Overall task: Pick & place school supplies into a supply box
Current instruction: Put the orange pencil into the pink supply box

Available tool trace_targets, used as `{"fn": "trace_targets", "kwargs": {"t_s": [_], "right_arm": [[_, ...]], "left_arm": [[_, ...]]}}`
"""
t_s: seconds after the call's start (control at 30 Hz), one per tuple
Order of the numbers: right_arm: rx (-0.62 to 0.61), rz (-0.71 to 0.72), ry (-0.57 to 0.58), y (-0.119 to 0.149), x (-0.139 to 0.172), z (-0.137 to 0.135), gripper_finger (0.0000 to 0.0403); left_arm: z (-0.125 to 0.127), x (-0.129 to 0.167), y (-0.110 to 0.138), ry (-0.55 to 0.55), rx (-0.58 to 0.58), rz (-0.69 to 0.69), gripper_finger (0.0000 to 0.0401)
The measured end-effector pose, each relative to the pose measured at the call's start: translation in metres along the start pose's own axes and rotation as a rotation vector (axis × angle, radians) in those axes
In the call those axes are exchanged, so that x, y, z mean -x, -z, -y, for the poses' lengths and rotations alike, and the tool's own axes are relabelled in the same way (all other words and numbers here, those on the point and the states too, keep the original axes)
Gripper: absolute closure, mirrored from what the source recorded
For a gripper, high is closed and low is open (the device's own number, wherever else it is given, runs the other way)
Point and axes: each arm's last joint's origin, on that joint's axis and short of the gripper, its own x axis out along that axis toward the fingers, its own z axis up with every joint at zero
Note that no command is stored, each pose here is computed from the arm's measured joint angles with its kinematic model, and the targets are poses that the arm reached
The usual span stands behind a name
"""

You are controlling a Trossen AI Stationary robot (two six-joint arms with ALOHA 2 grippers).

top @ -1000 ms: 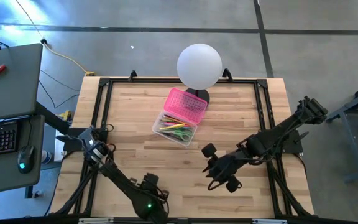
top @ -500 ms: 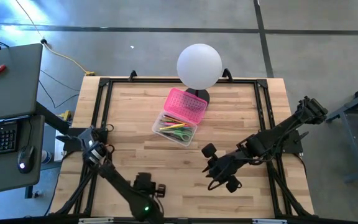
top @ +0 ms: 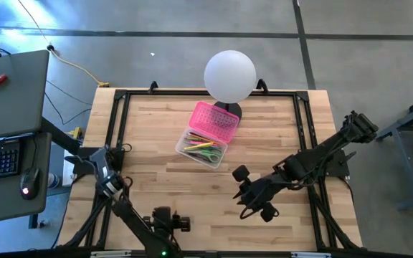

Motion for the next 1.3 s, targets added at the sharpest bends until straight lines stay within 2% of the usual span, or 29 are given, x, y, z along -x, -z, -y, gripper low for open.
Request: {"fn": "trace_targets", "kwargs": {"t_s": [0.33,0.53,1.03,1.3], "right_arm": [[-0.001,0.005,0.001,0.000,0.000,0.000,0.0329],[-0.001,0.005,0.001,-0.001,0.000,0.000,0.0329],[-0.004,0.040,0.008,-0.004,0.000,0.001,0.0329],[-0.004,0.041,0.008,-0.004,0.000,0.001,0.0329]], "left_arm": [[0.001,-0.003,-0.001,-0.008,-0.003,0.017,0.0211],[0.000,-0.020,0.016,-0.011,-0.007,0.023,0.0211],[-0.008,-0.059,0.044,0.000,-0.103,0.168,0.0211],[-0.004,-0.068,0.041,-0.013,-0.053,0.197,0.0211]]}}
